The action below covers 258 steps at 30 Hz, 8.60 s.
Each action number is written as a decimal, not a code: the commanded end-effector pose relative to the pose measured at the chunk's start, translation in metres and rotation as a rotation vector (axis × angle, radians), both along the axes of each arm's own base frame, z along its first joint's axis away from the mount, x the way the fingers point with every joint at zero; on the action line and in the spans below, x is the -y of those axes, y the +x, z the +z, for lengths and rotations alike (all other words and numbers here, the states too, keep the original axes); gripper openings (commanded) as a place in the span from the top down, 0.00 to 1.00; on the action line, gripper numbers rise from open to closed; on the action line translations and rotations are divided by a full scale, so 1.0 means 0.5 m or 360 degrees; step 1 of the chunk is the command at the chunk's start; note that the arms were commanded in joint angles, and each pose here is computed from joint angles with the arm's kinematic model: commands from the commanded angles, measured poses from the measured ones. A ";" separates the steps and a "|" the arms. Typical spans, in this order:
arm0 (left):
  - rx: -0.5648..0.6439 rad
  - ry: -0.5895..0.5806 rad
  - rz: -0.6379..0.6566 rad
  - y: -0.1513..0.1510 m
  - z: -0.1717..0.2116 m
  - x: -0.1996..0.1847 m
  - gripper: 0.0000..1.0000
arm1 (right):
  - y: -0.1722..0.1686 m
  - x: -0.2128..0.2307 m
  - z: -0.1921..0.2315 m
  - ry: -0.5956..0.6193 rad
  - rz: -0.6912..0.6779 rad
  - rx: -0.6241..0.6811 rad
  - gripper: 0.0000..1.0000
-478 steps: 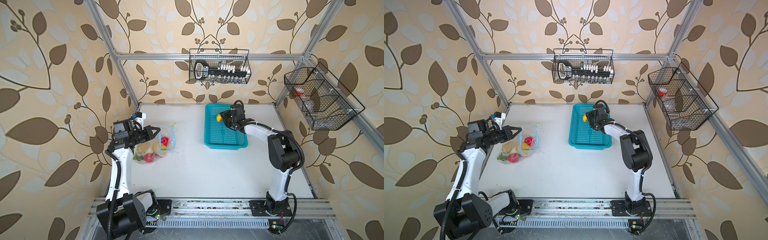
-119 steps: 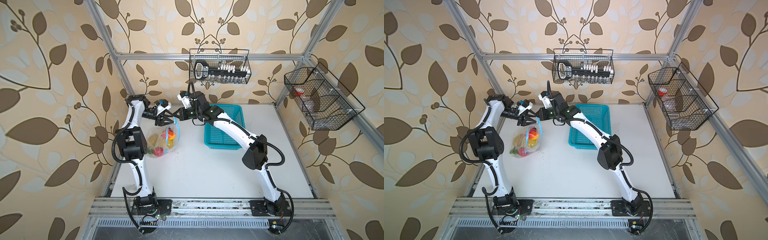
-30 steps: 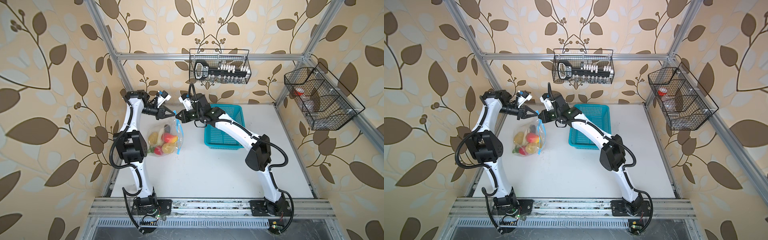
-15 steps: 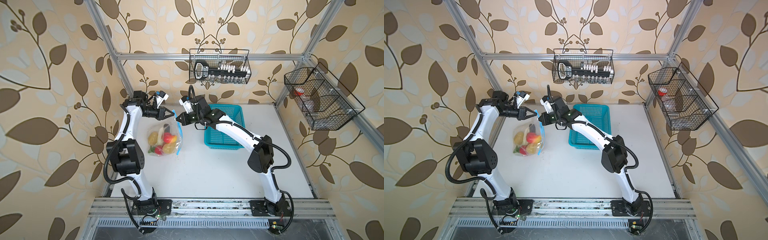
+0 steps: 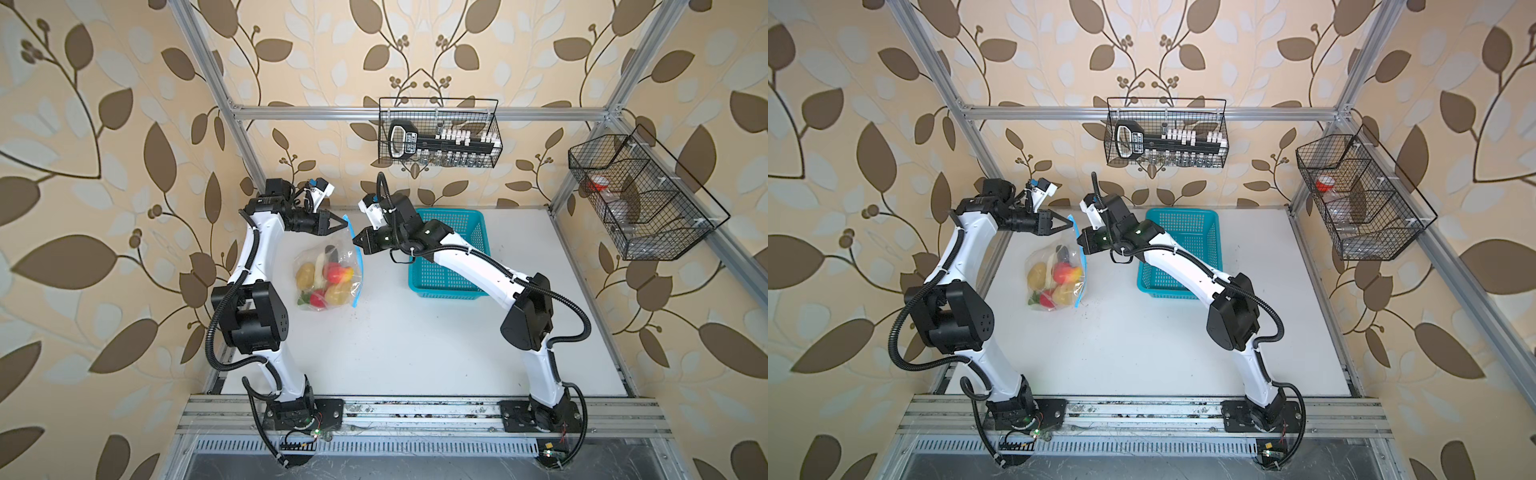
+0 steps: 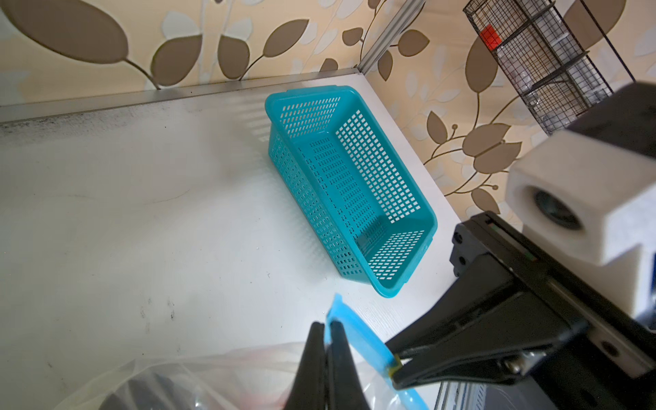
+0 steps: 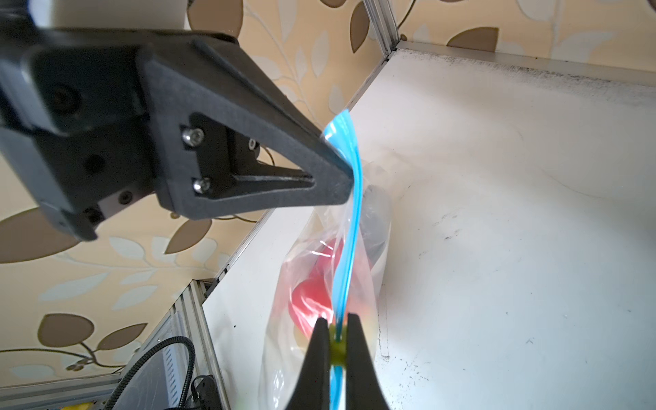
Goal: Place the food in the zip-top bag and seal the zipper
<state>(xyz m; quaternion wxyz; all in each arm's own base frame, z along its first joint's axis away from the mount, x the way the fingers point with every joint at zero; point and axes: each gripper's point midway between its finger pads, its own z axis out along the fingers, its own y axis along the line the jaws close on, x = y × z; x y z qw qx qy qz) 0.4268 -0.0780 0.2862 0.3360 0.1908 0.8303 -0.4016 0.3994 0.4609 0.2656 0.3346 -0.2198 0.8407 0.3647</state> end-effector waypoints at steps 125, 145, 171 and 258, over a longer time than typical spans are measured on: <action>-0.0493 -0.0255 0.1464 -0.204 0.096 -0.128 1.00 | -0.213 0.262 0.085 -0.0597 -0.0291 0.0270 1.00; -0.0539 0.0017 0.1547 -0.013 -0.086 -0.203 1.00 | -0.010 0.193 -0.032 -0.0620 -0.0278 0.0197 1.00; -0.0576 -0.0107 0.1362 0.216 -0.273 -0.204 0.89 | 0.231 0.166 -0.199 -0.0473 -0.0209 0.0075 0.86; 0.0303 0.0543 0.1672 -0.098 -0.385 -0.284 0.01 | -0.128 1.037 -0.252 -0.0673 -0.1927 0.0835 0.00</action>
